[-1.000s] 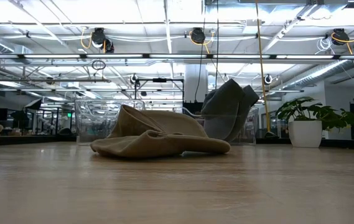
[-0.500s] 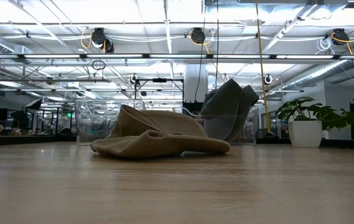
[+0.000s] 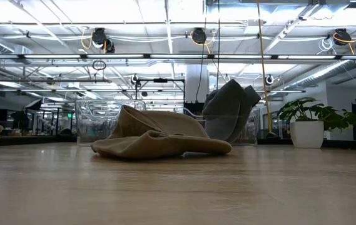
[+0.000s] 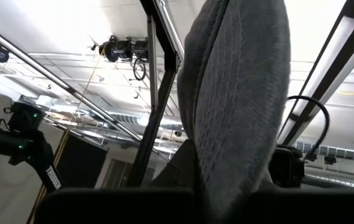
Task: Pick & Place hat
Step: Put the blue cap into the right transparent bin
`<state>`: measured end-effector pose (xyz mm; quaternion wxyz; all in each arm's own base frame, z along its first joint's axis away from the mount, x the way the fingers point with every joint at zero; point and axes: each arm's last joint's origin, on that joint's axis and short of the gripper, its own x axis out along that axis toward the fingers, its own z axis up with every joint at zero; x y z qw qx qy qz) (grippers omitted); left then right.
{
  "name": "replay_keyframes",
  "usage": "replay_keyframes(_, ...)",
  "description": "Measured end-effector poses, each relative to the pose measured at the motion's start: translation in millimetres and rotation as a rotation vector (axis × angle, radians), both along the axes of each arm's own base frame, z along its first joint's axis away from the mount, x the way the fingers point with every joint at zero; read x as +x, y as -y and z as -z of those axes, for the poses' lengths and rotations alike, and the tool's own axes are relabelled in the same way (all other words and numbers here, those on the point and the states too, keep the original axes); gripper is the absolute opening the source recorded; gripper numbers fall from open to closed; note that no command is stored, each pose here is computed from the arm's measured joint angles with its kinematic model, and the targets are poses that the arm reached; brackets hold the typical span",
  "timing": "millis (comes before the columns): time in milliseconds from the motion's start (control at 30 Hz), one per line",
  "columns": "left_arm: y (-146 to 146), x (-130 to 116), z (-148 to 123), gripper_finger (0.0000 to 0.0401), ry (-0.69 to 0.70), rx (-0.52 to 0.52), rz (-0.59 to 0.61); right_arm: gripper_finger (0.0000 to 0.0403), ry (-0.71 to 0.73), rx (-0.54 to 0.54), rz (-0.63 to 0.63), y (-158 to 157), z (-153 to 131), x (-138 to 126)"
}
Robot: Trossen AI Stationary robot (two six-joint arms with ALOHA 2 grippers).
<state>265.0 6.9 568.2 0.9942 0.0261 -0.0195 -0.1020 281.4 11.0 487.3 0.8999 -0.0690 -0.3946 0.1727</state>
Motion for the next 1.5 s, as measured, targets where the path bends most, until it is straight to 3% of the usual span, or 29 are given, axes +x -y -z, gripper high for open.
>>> replay_keyframes(400,-1.3,46.0,12.5,0.0280,0.049,-0.019,0.031,0.0000,-0.017,0.012,-0.014,-0.1,0.3,0.6)
replay_keyframes(600,2.1,53.9,11.5,0.0273,0.093,-0.049,0.075,0.0000,-0.024,0.008,-0.009,-0.1,0.9,1.3)
replay_keyframes(767,3.9,54.8,12.4,0.0224,0.085,-0.059,0.125,0.0000,-0.035,0.001,-0.003,-0.1,1.9,2.3)
replay_keyframes(967,3.1,55.0,13.9,0.0131,0.068,-0.064,0.123,0.0002,-0.039,0.004,-0.003,-0.1,1.9,2.1)
replay_keyframes(1200,3.9,54.2,15.1,0.0023,0.062,-0.027,0.186,0.0033,-0.057,0.014,0.003,0.2,3.0,3.4)
replay_keyframes(1400,-0.6,51.3,14.5,0.0013,0.046,-0.053,0.246,0.0075,-0.099,0.061,0.013,1.3,5.5,6.2)
replay_keyframes(1500,-5.1,44.6,15.8,0.0008,-0.005,-0.077,0.260,0.0100,-0.191,0.075,0.004,1.3,10.1,8.8)
